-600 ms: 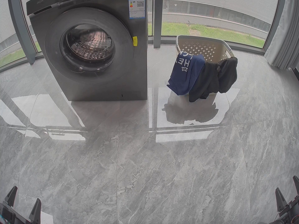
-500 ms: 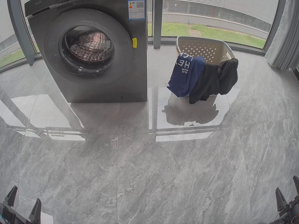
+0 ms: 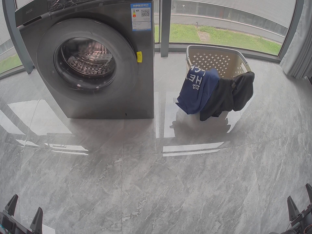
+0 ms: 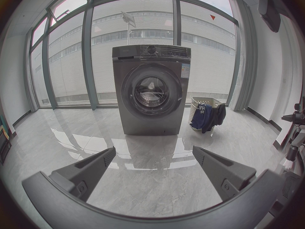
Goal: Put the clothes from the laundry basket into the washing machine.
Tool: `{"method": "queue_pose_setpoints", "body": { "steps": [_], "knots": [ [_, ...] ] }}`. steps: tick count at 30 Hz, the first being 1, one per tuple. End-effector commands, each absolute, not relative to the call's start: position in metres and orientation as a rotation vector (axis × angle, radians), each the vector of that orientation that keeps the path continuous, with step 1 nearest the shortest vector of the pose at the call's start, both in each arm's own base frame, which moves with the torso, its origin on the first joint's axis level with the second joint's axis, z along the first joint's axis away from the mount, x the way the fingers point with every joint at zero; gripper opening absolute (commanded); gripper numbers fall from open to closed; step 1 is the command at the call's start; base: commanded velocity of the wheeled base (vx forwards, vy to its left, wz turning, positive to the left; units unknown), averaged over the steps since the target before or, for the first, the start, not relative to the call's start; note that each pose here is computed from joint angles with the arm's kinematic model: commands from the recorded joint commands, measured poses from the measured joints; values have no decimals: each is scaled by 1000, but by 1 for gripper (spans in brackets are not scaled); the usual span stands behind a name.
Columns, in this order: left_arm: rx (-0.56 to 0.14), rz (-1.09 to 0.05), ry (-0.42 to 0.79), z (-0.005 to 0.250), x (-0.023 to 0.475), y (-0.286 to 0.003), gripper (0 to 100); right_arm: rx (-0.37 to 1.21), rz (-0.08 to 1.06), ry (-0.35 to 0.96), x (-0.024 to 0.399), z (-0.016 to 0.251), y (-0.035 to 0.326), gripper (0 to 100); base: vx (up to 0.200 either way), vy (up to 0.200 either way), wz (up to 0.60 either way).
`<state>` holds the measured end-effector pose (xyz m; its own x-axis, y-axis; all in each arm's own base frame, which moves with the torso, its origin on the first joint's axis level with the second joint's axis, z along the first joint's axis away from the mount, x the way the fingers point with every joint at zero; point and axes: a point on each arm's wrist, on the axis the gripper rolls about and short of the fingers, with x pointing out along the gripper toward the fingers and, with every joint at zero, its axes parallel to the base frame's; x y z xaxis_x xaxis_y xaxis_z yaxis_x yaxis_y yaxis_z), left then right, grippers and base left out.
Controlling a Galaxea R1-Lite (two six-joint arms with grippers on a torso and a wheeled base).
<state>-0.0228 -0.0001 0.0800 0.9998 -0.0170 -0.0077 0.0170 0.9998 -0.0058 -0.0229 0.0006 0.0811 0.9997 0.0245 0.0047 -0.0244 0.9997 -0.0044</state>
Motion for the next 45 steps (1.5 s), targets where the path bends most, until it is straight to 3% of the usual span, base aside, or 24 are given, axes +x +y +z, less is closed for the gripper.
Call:
{"method": "queue_pose_setpoints", "body": {
  "steps": [1,11,17,41,45],
  "knots": [
    [-9,-17,12,76,-22,0,100,-5,25,1,-22,76,1,100,200,0,0],
    [-8,-15,11,76,-22,0,100,-5,23,1,-22,76,1,100,200,0,0],
    [-18,-12,12,76,-22,0,100,-5,25,1,-22,76,1,100,0,0,0],
    [-17,-12,12,76,-22,0,100,-6,26,3,-22,76,1,100,0,-200,0],
    [-15,-12,12,76,-22,0,100,-5,26,3,-22,76,1,100,0,0,0]
  ]
}}
